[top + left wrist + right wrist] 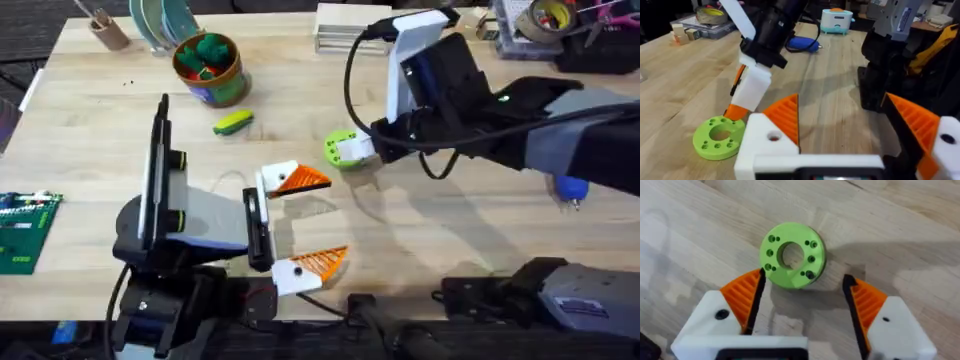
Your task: Pick up the gripper from the table and insert it into the empty holder that is missing its gripper. Then pick up a screw, insert it into the mounting hole, and use the screwdriver to tighten it. Finally, clean up the table by picking up the vegetable and placing it into the bucket.
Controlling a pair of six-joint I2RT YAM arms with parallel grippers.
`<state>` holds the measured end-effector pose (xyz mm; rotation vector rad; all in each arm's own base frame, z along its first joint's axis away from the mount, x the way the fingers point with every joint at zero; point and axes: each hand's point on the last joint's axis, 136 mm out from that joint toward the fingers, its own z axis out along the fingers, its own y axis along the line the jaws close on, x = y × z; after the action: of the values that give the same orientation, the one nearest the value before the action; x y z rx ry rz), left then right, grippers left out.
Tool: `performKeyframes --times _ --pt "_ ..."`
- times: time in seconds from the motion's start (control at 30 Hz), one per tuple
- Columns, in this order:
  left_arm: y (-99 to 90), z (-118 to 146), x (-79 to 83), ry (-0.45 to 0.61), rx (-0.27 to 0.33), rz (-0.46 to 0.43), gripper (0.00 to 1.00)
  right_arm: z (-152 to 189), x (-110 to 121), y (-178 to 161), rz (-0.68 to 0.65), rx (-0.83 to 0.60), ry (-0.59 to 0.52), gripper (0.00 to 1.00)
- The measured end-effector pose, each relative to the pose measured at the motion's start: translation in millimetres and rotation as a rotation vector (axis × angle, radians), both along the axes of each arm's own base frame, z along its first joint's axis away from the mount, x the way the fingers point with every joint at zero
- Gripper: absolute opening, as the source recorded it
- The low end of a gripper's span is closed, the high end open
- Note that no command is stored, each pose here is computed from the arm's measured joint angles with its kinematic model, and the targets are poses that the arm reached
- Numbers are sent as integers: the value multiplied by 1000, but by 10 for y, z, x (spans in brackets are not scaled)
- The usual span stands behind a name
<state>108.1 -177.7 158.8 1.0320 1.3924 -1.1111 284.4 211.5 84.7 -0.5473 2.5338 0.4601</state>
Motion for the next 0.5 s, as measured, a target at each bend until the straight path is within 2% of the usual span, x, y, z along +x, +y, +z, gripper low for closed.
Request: performKeyframes --times 0.13,0.3,0.43,0.5 --pt "0 0 0 0 0 0 993 -113 34 22 -2 -9 16 944" --pt "0 0 0 0 0 0 993 -252 47 30 -5 -24 42 739" --pt "0 0 -1 0 0 -1 993 -256 57 32 -7 -24 40 693" --pt "-1 0 -3 0 0 -2 992 -267 70 29 -11 -27 37 625"
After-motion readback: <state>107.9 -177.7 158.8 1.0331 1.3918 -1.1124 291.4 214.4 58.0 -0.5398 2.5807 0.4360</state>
